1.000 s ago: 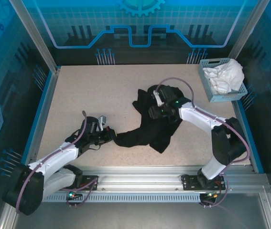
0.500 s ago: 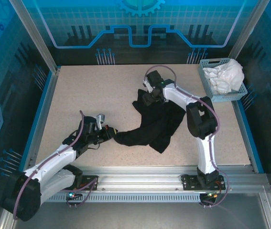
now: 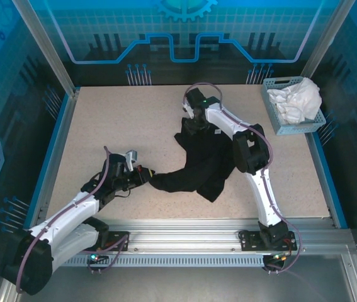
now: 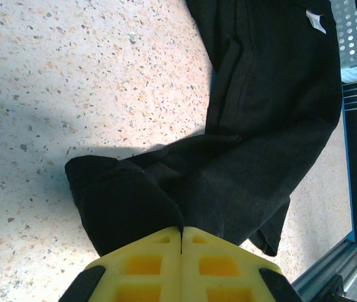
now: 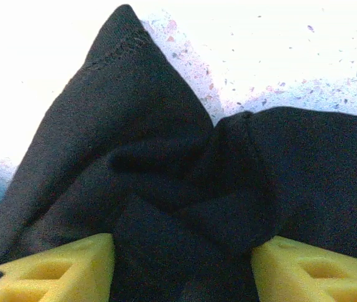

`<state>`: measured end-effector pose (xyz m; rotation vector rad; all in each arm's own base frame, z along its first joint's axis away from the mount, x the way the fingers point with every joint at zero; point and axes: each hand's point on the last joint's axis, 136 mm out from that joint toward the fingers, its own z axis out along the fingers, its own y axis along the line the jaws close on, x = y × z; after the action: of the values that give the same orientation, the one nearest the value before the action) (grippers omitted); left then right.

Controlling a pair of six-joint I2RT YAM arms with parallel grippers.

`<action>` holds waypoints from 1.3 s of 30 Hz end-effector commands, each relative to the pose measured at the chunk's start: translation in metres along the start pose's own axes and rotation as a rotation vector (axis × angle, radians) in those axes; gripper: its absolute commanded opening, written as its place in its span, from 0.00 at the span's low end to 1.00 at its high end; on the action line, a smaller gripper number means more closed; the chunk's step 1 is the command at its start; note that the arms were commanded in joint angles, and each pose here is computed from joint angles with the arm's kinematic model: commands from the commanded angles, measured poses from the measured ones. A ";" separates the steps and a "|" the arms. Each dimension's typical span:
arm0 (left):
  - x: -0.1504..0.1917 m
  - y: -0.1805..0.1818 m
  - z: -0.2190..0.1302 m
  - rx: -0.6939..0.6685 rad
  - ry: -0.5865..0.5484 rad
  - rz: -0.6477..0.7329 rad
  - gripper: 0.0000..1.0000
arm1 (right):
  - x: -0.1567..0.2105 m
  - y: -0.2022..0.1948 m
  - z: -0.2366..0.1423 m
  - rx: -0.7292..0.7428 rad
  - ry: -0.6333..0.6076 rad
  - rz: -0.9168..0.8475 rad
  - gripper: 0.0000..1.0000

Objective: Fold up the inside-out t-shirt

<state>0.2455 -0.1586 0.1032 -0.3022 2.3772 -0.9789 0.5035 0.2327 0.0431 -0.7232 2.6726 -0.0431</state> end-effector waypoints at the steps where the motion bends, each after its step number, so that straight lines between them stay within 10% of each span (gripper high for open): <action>1: -0.008 -0.009 -0.005 0.003 -0.019 0.033 0.00 | 0.007 0.001 0.001 0.007 0.049 -0.017 0.49; 10: -0.008 -0.008 -0.004 -0.001 -0.017 0.034 0.00 | -0.006 -0.003 -0.024 -0.010 -0.023 0.011 0.19; 28: -0.011 -0.008 -0.007 -0.005 -0.044 0.046 0.00 | -0.013 -0.023 -0.079 -0.067 -0.132 0.088 0.06; 39: -0.098 -0.070 -0.089 0.040 -0.444 0.174 0.00 | -0.012 -0.048 -0.246 -0.285 -0.493 0.258 0.00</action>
<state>0.2671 -0.1346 0.1972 -0.2715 2.0823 -0.8696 0.4617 0.1781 0.2177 -0.4352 2.4486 0.3598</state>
